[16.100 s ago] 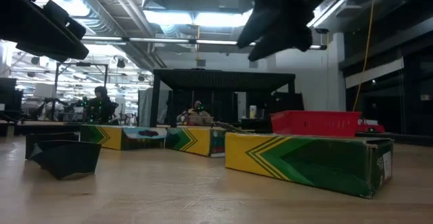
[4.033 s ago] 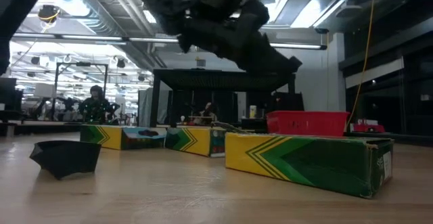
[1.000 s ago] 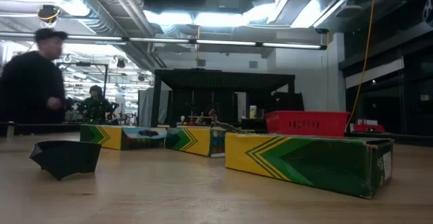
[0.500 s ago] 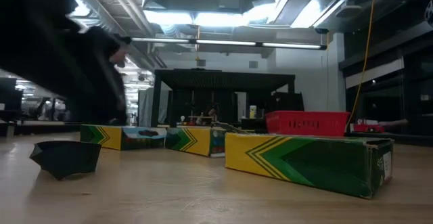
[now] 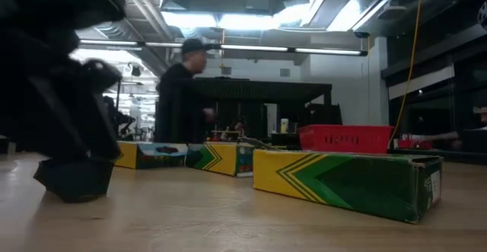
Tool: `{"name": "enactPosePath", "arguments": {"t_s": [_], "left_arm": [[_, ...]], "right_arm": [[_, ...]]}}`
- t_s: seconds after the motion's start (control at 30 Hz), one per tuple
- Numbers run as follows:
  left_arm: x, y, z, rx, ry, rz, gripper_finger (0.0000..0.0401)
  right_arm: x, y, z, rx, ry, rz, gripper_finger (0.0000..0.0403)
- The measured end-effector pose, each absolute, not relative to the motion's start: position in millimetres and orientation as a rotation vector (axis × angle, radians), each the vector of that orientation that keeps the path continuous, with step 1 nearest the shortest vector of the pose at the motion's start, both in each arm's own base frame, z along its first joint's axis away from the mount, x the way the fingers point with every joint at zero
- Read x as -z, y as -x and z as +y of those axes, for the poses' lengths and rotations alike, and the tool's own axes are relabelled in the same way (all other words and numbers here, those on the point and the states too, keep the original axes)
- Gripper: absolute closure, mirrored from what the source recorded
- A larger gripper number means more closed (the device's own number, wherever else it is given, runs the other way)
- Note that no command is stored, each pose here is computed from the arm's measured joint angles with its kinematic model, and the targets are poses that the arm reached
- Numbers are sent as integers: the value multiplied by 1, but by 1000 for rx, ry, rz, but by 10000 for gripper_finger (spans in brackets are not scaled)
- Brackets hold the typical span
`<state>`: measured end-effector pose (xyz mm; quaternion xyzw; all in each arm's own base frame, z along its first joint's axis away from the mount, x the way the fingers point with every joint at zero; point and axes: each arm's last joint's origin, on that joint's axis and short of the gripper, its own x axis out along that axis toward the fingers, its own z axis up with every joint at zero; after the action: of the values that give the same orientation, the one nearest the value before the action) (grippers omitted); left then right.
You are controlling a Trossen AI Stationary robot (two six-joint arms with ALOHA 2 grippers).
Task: Pick & Place Office Desk Supplies
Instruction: Put the black rubberband into the red bin
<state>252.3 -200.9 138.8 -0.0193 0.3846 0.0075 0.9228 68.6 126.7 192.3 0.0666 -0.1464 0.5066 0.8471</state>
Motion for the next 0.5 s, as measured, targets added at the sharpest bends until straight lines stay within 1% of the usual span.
{"name": "enactPosePath", "arguments": {"t_s": [0.13, 0.23, 0.3, 0.4, 0.5], "left_arm": [[-127, -258, -201, 22, 54, 833, 226], [-121, -259, -201, 5, 61, 840, 227], [-120, -260, -201, 0, 56, 839, 236], [-119, -260, -200, 0, 16, 831, 269], [-120, -263, -200, 19, -30, 816, 327]], "right_arm": [[-192, -69, 127, -1065, -141, -308, 159], [-192, -69, 127, -1065, -140, -308, 159], [-192, -69, 127, -1064, -140, -308, 159], [-192, -69, 127, -1065, -140, -308, 159], [-192, -69, 127, -1064, -137, -307, 159]]}}
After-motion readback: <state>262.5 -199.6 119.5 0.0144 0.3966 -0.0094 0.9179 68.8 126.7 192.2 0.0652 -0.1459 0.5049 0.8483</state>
